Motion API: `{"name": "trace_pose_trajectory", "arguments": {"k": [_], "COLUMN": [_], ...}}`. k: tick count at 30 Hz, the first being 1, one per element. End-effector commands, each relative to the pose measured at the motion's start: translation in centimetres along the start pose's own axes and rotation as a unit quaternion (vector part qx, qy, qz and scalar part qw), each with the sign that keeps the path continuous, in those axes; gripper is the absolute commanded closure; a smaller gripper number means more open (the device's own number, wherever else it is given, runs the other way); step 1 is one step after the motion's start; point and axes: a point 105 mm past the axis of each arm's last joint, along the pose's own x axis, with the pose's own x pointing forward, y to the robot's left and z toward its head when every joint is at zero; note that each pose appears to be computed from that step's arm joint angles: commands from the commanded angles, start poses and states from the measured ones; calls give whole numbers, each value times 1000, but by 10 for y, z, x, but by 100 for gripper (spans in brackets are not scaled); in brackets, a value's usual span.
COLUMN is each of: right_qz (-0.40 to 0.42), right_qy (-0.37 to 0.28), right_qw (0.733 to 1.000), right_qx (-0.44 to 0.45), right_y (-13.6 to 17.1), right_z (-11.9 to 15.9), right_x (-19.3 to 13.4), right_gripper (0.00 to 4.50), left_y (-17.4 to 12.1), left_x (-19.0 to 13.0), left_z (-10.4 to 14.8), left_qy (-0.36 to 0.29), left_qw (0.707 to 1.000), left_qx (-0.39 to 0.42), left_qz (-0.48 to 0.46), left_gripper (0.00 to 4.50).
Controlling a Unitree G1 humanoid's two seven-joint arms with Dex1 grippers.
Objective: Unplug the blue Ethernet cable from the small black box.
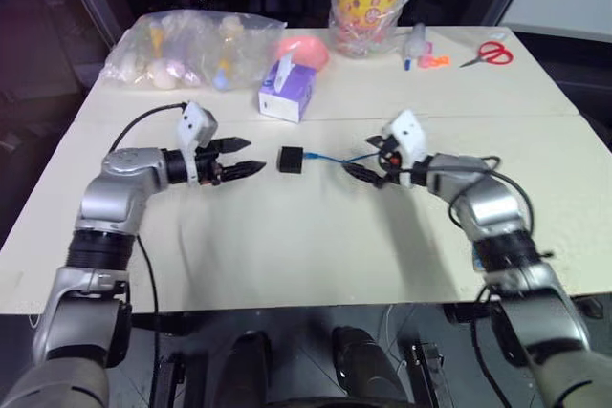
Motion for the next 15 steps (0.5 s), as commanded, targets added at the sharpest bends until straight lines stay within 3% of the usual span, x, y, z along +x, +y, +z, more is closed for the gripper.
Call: {"name": "trace_pose_trajectory", "arguments": {"k": [1, 9, 12, 15], "right_qz": [46, 94, 74, 62], "right_qy": [15, 65, 71, 79], "right_qw": [999, 993, 993, 992], "right_qx": [-24, -38, -49, -74], "right_y": [3, 20, 20, 18], "right_z": [4, -1, 1, 2], "right_x": [26, 60, 67, 69], "right_gripper": [0, 0, 90, 243], "left_y": [-8, -16, -20, -22], "left_x": [-14, -27, -26, -24], "left_z": [3, -10, -13, -15], "left_qy": [12, 16, 13, 13], "left_qw": [1000, 1000, 999, 999], "left_qx": [5, -14, -19, -22], "left_qz": [-17, 19, 26, 32], "left_gripper": [116, 116, 113, 113]}}
